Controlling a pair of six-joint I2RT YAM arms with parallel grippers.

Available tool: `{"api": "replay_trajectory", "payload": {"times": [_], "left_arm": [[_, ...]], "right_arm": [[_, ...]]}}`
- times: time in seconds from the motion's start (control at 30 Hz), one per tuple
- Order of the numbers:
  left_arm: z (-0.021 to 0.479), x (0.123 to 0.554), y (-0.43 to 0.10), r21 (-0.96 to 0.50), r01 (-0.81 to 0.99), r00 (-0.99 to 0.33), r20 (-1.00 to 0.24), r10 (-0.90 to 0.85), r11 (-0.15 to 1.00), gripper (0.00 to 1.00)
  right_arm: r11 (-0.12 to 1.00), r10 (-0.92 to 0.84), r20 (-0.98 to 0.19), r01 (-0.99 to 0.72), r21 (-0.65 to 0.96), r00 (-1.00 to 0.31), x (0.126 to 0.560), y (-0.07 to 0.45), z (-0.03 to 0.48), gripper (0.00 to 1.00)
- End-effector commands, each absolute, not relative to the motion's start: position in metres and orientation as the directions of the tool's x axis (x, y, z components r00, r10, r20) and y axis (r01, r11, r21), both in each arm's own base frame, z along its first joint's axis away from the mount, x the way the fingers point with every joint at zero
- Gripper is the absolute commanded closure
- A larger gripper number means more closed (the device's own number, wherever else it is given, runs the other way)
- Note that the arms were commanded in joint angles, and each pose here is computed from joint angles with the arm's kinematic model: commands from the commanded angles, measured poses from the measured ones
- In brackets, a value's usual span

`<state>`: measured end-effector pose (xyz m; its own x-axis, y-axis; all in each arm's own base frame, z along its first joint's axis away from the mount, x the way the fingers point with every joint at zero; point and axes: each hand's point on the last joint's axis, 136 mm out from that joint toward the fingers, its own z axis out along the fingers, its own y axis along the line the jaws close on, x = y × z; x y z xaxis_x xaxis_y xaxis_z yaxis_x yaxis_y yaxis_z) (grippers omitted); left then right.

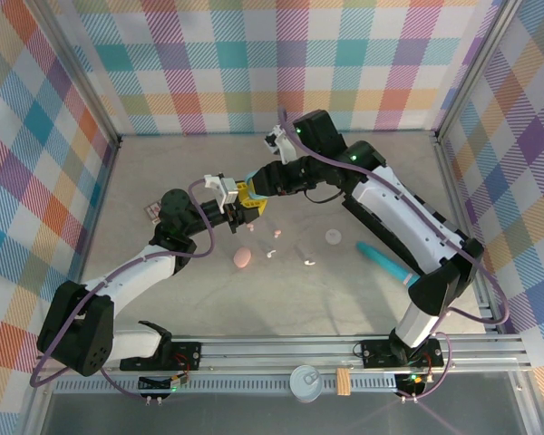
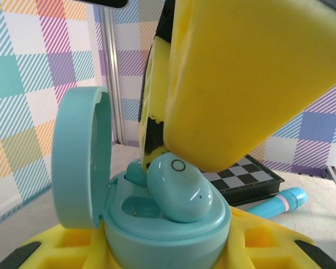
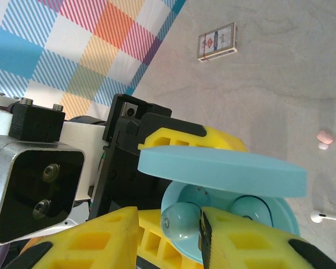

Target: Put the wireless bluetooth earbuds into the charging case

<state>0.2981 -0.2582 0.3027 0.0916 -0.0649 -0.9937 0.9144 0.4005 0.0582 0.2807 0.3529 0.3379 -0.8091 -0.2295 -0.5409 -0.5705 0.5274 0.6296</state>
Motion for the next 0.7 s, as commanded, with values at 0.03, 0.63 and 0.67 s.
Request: {"api": "replay_trajectory", "payload": {"times": [0.03, 0.63, 0.67], "left_arm": [[0.324, 0.292, -0.255, 0.108, 0.91, 0.162, -0.981, -0.104, 0.4, 0.7], [0.325, 0.287, -0.256, 0.119, 0.917, 0.17, -0.98, -0.105, 0.381, 0.7], [0.325, 0.286, -0.256, 0.119, 0.918, 0.17, -0.98, -0.106, 0.378, 0.7]], "right_arm": [[0.53, -0.209, -0.591, -0.598, 0.601, -0.779, 0.274, 0.341, 0.358, 0.64], [0.683, -0.068, -0.67, -0.524, 0.51, -0.74, 0.318, 0.311, 0.377, 0.41], [0.683, -0.08, -0.666, -0.528, 0.506, -0.741, 0.321, 0.315, 0.376, 0.4]]}}
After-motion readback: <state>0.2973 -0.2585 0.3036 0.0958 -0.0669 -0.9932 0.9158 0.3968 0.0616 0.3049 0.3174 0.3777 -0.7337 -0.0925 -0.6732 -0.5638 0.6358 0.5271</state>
